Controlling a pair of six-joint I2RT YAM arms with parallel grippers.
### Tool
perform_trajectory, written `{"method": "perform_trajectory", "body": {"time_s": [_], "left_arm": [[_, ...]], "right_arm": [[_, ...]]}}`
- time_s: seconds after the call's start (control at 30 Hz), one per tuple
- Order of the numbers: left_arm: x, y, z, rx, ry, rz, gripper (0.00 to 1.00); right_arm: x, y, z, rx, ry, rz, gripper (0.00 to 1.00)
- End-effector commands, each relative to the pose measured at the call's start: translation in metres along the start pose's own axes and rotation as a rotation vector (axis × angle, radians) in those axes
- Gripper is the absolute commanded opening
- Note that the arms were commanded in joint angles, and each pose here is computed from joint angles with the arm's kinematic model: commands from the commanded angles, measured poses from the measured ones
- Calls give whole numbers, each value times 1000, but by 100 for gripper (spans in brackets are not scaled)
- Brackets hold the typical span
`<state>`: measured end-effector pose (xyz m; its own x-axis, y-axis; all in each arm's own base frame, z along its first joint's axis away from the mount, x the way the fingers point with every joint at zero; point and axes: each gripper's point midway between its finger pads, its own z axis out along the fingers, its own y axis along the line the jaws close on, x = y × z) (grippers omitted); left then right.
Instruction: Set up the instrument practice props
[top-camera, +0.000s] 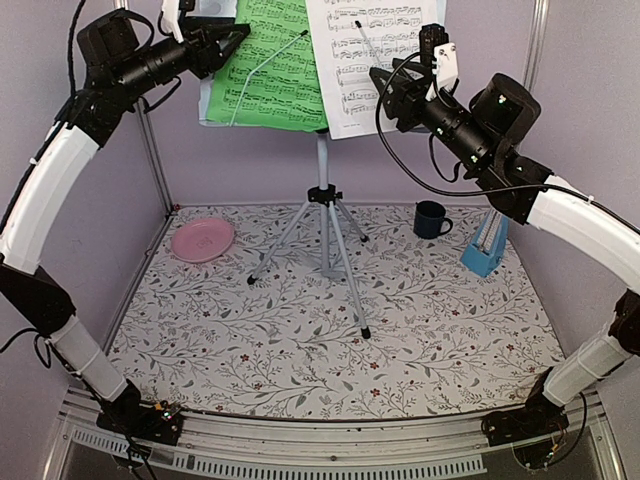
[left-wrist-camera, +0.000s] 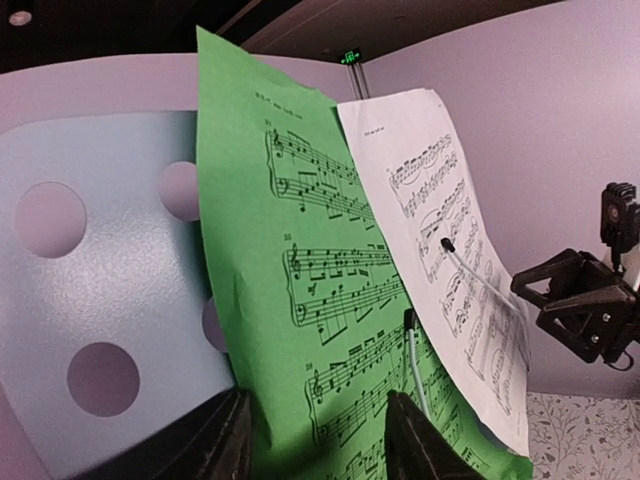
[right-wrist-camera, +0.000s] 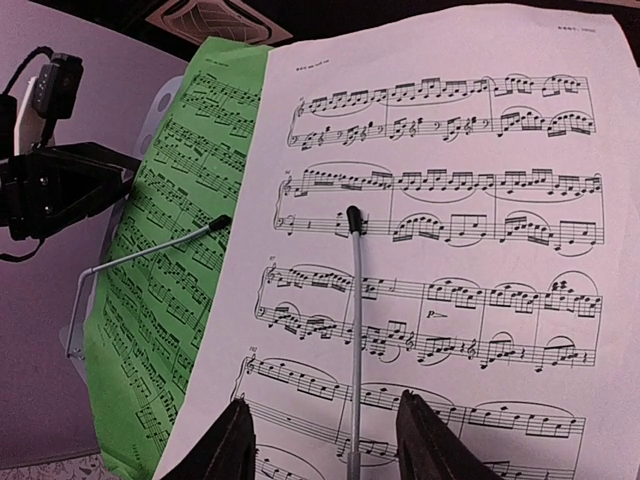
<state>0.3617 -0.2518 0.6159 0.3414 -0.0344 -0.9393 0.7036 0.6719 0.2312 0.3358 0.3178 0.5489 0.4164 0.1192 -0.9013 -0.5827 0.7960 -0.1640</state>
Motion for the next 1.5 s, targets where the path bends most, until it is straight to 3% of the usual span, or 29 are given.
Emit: {"method": "perform_trajectory", "body": {"time_s": [0.0, 0.13, 0.27, 0.5, 0.7, 0.87, 0.93, 1.47], "left_arm": [[-2, -3, 5, 30, -13, -36, 45], [-3, -7, 7, 59, -25, -64, 49], [-7, -12, 8, 87, -40, -77, 70], [-18, -16, 12, 126, -70, -83, 77], [-26, -20, 15, 161, -86, -92, 78], [-23, -28, 15, 204, -72, -101, 62], [-20, -31, 14, 214, -62, -106, 61], [10, -32, -18, 119, 48, -154, 73]], "right_arm": [[-7, -1, 2, 6, -16, 3, 50], [-6, 0, 2, 0, -15, 8, 49], [-6, 0, 2, 0, -15, 10, 49], [-7, 1, 3, -6, -17, 10, 49], [-6, 2, 3, -8, -16, 11, 48], [-7, 1, 3, -8, -18, 10, 48], [-7, 2, 3, -9, -18, 12, 48], [-7, 2, 3, -12, -19, 11, 47]]}}
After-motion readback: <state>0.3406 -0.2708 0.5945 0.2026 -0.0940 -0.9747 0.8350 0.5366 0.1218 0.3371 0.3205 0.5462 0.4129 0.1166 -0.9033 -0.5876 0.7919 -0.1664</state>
